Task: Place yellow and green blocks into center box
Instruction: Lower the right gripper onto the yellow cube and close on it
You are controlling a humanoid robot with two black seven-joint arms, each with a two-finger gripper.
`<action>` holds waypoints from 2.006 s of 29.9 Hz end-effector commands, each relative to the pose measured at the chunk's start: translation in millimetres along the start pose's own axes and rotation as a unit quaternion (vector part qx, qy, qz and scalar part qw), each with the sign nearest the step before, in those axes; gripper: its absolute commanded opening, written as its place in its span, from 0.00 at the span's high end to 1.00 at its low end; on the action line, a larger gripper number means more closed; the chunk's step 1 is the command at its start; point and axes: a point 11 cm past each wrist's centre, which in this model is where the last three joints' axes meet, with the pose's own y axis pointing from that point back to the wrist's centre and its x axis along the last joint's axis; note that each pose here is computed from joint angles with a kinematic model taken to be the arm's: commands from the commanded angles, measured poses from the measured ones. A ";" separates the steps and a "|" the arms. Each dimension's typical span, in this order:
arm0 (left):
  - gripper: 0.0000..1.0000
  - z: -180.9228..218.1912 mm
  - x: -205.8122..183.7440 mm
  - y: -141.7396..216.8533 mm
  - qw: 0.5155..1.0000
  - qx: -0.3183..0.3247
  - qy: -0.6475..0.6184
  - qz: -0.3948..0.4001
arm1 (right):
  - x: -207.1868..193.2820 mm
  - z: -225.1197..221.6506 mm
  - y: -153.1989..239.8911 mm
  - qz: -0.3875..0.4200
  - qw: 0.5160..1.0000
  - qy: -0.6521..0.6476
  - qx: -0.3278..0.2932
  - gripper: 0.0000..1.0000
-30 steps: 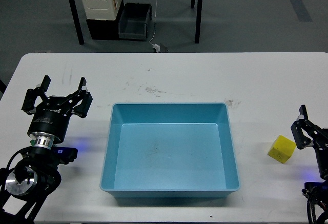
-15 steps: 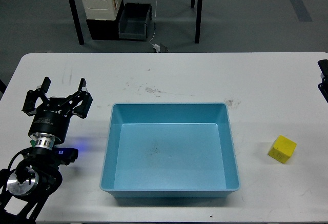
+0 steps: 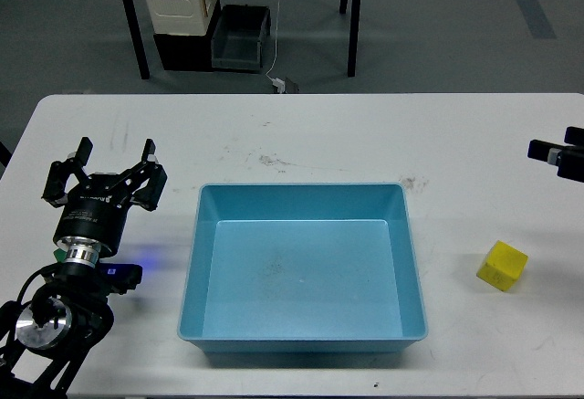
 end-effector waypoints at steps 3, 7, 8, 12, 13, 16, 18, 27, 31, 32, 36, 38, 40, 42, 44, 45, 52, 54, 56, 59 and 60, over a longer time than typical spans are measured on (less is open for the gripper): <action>0.00 -0.5 -0.3 -0.9 1.000 0.000 0.001 -0.001 | -33.3 4.2 -10.4 -0.134 0.976 0.169 -0.023 0.02; 0.00 -0.5 -0.6 -0.9 1.000 0.000 0.001 -0.002 | -51.9 -13.9 -34.5 -0.153 0.974 0.165 0.017 0.01; 0.00 -0.5 -0.6 -0.9 1.000 0.000 0.001 -0.002 | -53.8 -16.9 -38.1 -0.155 0.974 0.164 0.023 0.01; 0.00 0.0 -1.1 -1.0 1.000 -0.001 0.002 -0.004 | -61.6 -29.3 -50.9 -0.178 0.971 0.154 0.043 0.01; 0.00 0.0 -1.1 -1.0 1.000 -0.001 0.002 -0.004 | -62.8 -29.9 -52.4 -0.191 0.969 0.149 0.041 0.01; 0.00 0.1 -1.1 -1.0 1.000 -0.001 0.003 -0.004 | -65.7 -32.9 -57.2 -0.225 0.964 0.134 0.040 0.01; 0.00 0.3 -0.8 -0.9 1.000 -0.001 0.002 -0.004 | -65.0 -44.0 -68.4 -0.220 0.964 0.137 0.058 0.01; 0.00 0.8 5.4 -1.0 1.000 -0.016 0.008 0.002 | -80.2 -52.3 -91.0 -0.237 0.960 0.130 0.077 0.02; 0.00 1.4 7.3 -1.1 1.000 -0.018 0.008 0.005 | -81.0 -50.4 -92.6 -0.244 0.958 0.134 0.076 0.02; 0.00 1.7 7.8 -1.0 1.000 -0.018 0.008 0.005 | -80.6 -49.2 -93.3 -0.245 0.957 0.135 0.074 0.02; 0.00 1.1 6.3 -2.9 1.000 -0.017 0.007 0.004 | -75.6 -45.4 -96.2 -0.243 0.958 0.139 0.068 0.02; 0.00 1.1 6.5 -2.9 1.000 -0.017 0.007 0.005 | -73.2 -43.5 -96.5 -0.242 0.958 0.140 0.065 0.02; 0.00 1.3 6.8 -2.8 1.000 -0.017 0.006 0.004 | -64.8 -41.8 -96.8 -0.235 0.959 0.145 0.061 0.02; 0.00 2.0 7.9 -2.6 1.000 -0.018 0.006 0.006 | -58.1 -41.3 -97.4 -0.230 0.960 0.150 0.059 0.02; 0.00 2.3 8.4 -2.5 1.000 -0.018 0.006 0.006 | -57.4 -41.3 -97.4 -0.229 0.960 0.151 0.059 0.02; 0.00 2.3 8.4 -2.5 1.000 -0.018 0.006 0.006 | -56.8 -40.7 -96.9 -0.229 0.960 0.151 0.058 0.02; 0.00 2.3 8.4 -2.5 1.000 -0.018 0.006 0.006 | -70.3 -42.3 -95.9 -0.247 0.956 0.149 0.063 0.02; 0.00 2.3 8.4 -2.5 1.000 -0.018 0.006 0.006 | -77.5 -42.5 -94.7 -0.259 0.952 0.150 0.065 0.03; 0.00 2.5 8.9 -2.4 1.000 -0.019 0.005 0.007 | -81.5 -41.4 -93.7 -0.266 0.950 0.149 0.065 0.03; 0.00 4.0 11.6 -1.9 1.000 -0.020 0.004 0.011 | -83.4 -35.8 -93.4 -0.269 0.950 0.145 0.057 0.04; 0.00 4.5 12.3 -1.8 1.000 -0.021 0.003 0.011 | -83.7 -33.8 -93.5 -0.270 0.950 0.144 0.054 0.06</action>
